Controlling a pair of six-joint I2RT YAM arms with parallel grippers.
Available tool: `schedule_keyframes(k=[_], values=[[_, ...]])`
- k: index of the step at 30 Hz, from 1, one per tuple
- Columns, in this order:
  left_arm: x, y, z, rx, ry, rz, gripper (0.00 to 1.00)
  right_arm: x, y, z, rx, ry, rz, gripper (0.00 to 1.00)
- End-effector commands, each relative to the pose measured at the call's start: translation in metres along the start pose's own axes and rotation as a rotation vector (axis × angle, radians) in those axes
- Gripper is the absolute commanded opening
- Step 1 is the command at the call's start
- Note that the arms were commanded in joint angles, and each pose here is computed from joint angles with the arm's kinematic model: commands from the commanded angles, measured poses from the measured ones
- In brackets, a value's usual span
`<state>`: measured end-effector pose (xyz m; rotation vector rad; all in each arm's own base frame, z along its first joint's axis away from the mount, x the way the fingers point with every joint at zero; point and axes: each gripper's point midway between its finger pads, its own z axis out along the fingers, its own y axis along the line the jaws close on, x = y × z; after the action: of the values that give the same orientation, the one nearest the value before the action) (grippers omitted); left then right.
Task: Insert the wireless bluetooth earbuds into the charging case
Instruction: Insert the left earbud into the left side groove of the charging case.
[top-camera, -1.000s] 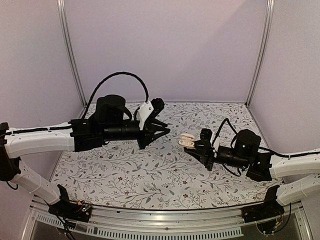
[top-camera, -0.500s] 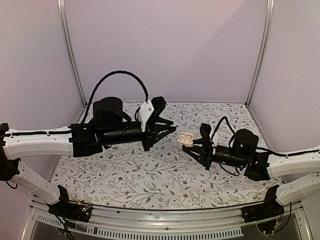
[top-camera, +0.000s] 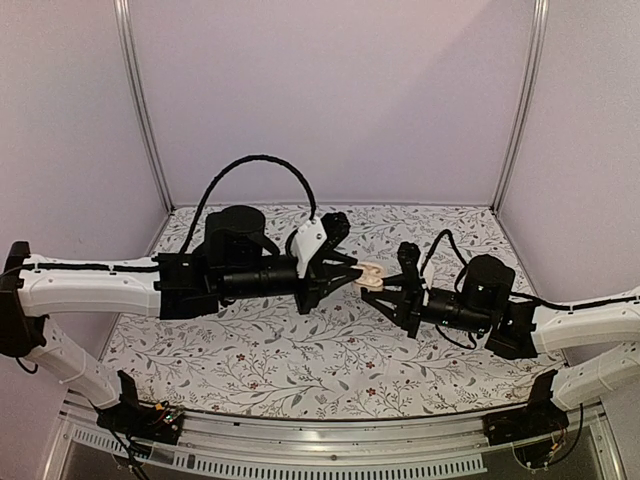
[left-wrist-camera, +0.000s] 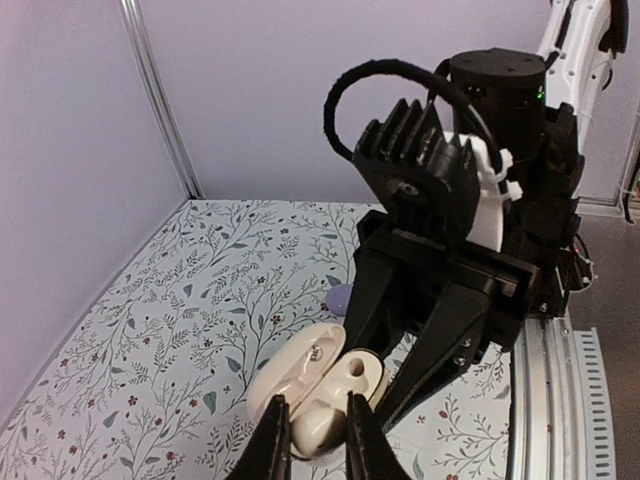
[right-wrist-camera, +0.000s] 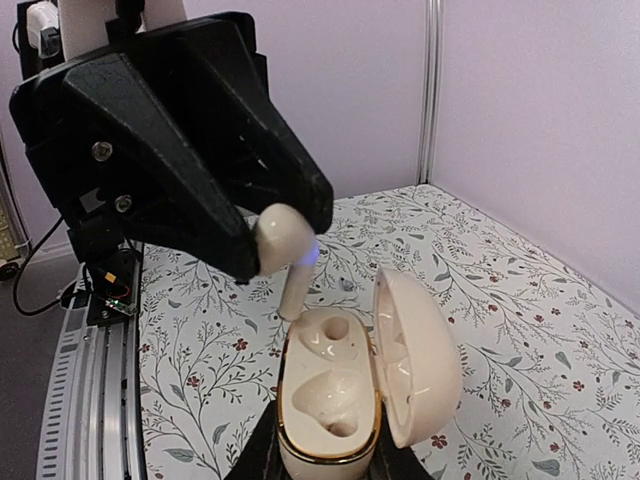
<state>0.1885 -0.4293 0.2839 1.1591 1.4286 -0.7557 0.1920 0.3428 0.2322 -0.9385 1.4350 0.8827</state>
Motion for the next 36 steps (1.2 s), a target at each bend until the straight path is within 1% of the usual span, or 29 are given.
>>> schedule_keyframes(k=[1, 11, 20, 28, 32, 36], values=[[-0.011, -0.002, 0.006, -0.006, -0.020, 0.027, 0.09, -0.016, 0.006, 0.004, -0.033, -0.043, 0.015, 0.05], [-0.001, 0.005, 0.011, -0.042, 0.037, 0.071, 0.08, -0.016, 0.006, 0.002, -0.031, -0.045, 0.012, 0.04], [0.007, 0.006, 0.015, -0.047, 0.058, 0.071, 0.08, -0.022, 0.004, -0.001, -0.015, -0.062, 0.022, 0.04], [0.011, -0.004, 0.021, -0.016, 0.079, 0.080, 0.10, -0.024, -0.003, -0.001, 0.022, -0.068, 0.024, 0.03], [0.015, -0.003, 0.024, -0.028, 0.099, 0.082, 0.10, -0.026, -0.005, -0.001, 0.035, -0.072, 0.024, 0.03], [0.014, -0.001, 0.023, -0.045, 0.098, 0.089, 0.10, -0.028, -0.010, -0.004, 0.066, -0.082, 0.062, 0.03]])
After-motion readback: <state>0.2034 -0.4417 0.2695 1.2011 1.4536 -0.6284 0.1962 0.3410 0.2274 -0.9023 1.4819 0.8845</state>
